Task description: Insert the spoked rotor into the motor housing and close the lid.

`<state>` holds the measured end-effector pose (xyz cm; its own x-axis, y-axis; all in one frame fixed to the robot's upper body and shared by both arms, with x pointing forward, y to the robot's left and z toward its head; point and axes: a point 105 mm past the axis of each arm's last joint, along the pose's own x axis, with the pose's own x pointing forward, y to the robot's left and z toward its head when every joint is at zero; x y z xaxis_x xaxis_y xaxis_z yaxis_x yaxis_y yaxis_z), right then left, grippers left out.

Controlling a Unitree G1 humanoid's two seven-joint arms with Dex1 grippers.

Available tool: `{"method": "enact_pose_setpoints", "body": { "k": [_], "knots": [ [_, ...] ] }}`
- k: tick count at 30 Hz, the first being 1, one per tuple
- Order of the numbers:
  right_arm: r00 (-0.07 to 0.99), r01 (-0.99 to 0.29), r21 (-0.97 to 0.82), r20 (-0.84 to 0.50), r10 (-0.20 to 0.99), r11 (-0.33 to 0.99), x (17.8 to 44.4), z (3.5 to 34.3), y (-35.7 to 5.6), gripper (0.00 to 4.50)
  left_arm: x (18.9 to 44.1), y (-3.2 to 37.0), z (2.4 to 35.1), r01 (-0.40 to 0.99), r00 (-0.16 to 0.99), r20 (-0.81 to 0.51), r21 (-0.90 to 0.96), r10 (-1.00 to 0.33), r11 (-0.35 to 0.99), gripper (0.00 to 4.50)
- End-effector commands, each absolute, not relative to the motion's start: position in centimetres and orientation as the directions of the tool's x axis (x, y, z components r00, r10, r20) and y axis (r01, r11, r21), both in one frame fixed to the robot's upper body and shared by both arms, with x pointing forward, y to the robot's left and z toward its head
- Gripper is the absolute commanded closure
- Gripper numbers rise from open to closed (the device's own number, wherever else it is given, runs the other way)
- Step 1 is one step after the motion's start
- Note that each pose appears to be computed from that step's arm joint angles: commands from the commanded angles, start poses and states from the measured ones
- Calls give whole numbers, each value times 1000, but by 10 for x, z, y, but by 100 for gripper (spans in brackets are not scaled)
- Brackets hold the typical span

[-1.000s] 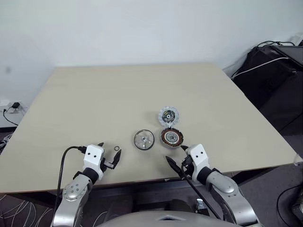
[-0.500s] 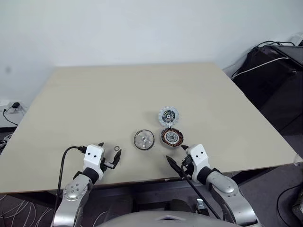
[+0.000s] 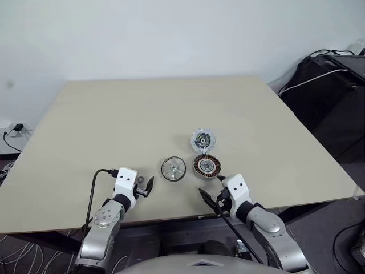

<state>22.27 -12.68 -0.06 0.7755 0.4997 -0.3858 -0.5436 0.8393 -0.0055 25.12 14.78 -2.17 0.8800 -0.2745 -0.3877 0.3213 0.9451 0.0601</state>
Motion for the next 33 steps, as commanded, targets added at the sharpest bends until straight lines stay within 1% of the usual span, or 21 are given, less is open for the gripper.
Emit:
{"method": "enact_pose_setpoints", "body": {
  "k": [1,10,14,19,22,29,31,32,33],
  "knots": [
    [796,-544,-31,-333,505,838,229,12,-125,3,258,147,-18,334,881,-388,107,-270,936,0],
    [797,-544,-28,-331,505,839,229,11,-125,3,262,151,-26,312,858,-444,54,-257,948,0],
    [797,-545,-28,-329,507,838,230,11,-123,3,261,147,-30,330,835,-472,18,-283,944,0],
    [799,-544,-30,-326,506,839,231,11,-124,3,261,148,-35,350,819,-513,92,-257,932,0],
    [800,-542,-31,-326,504,840,231,11,-124,0,261,148,-36,360,817,-519,115,-253,926,55],
    [805,-536,-34,-323,498,844,230,13,-124,0,259,149,-38,331,819,-516,67,-251,941,277],
    [806,-533,-34,-322,496,845,231,14,-125,0,259,150,-38,322,819,-519,59,-247,945,347],
    [807,-532,-34,-322,495,846,231,14,-125,0,258,150,-39,320,818,-520,58,-245,946,374],
    [807,-532,-34,-322,494,846,231,14,-126,0,258,151,-39,316,819,-520,57,-242,947,382]
  ]
}}
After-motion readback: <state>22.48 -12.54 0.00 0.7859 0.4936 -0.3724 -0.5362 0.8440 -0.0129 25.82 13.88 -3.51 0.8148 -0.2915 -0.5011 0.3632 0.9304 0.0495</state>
